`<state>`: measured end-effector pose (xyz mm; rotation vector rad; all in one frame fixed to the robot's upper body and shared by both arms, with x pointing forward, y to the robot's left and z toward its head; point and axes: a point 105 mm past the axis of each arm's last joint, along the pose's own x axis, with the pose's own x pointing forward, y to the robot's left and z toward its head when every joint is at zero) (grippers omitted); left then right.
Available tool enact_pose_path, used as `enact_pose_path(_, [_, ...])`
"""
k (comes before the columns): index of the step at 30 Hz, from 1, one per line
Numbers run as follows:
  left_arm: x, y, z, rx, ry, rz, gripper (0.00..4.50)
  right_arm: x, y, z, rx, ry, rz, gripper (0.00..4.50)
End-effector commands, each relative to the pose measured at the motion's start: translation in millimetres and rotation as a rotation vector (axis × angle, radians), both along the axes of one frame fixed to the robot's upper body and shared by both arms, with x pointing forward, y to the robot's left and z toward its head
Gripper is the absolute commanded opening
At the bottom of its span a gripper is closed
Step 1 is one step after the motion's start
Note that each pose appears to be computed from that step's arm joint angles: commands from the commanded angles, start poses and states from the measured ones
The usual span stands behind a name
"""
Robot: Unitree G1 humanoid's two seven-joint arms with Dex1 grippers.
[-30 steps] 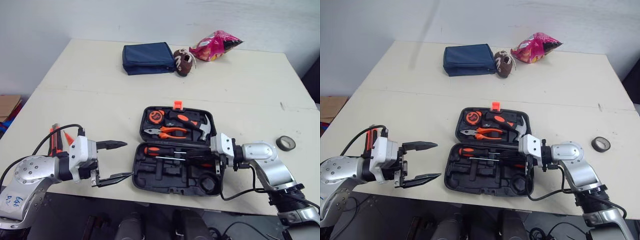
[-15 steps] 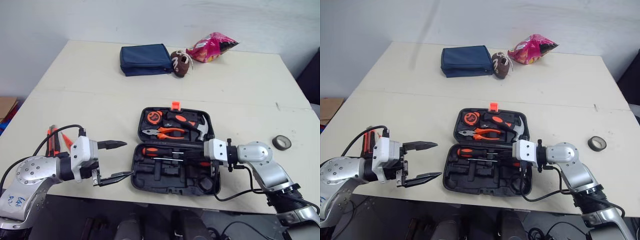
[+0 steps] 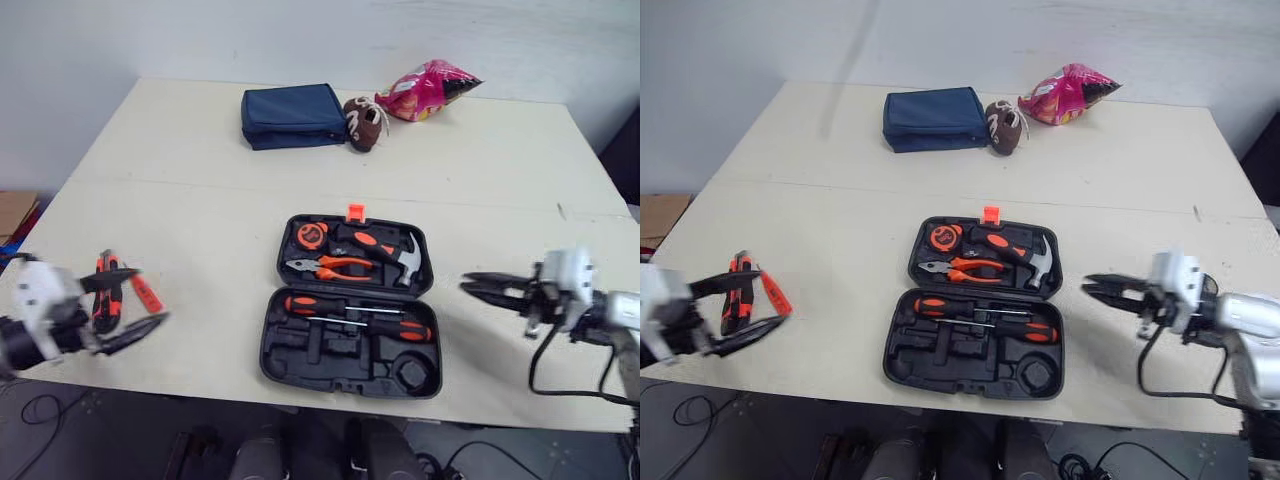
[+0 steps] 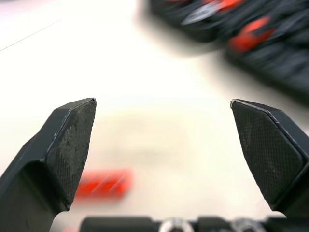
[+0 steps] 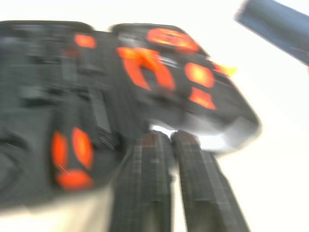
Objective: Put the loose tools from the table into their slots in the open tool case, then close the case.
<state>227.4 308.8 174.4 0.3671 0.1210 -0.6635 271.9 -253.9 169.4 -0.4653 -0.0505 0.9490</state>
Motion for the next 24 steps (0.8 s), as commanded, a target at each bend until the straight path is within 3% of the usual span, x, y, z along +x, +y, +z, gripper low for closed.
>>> enact_pose_path(1, [-13.5, 62.5, 14.0, 0.053, -0.07, 0.227, 4.5, -14.9, -73.7, -0.7, -0.075, -0.047, -0.262, 2.32])
enact_pose_path(5, [-33.7, 124.0, 2.9, 0.102, -0.008, 0.456, 4.5, -42.0, -141.3, -15.5, -0.165, -0.023, -0.509, 4.47])
enact_pose_path(8, [-45.6, 158.8, 0.6, 0.131, 0.018, 0.612, 4.5, -66.4, -176.9, -19.6, -0.215, -0.003, -0.64, 4.47])
enact_pose_path(12, [-52.2, 175.2, 4.6, 0.123, 0.004, 0.672, 4.5, -92.2, -210.0, -20.8, -0.236, 0.016, -0.79, 4.47])
enact_pose_path(15, [-52.5, 180.4, 3.4, 0.083, 0.011, 0.706, 4.5, -99.9, -215.5, -26.6, -0.242, 0.035, -0.809, 4.47])
enact_pose_path(21, [-42.9, 160.9, -11.8, -0.029, 0.138, 0.705, 4.5, -53.1, -156.6, -23.8, -0.187, -0.023, -0.486, 4.47])
enact_pose_path(24, [-33.8, 138.9, -3.7, -0.05, 0.125, 0.669, 4.5, -20.9, -111.2, -8.8, -0.103, -0.093, -0.316, 4.47])
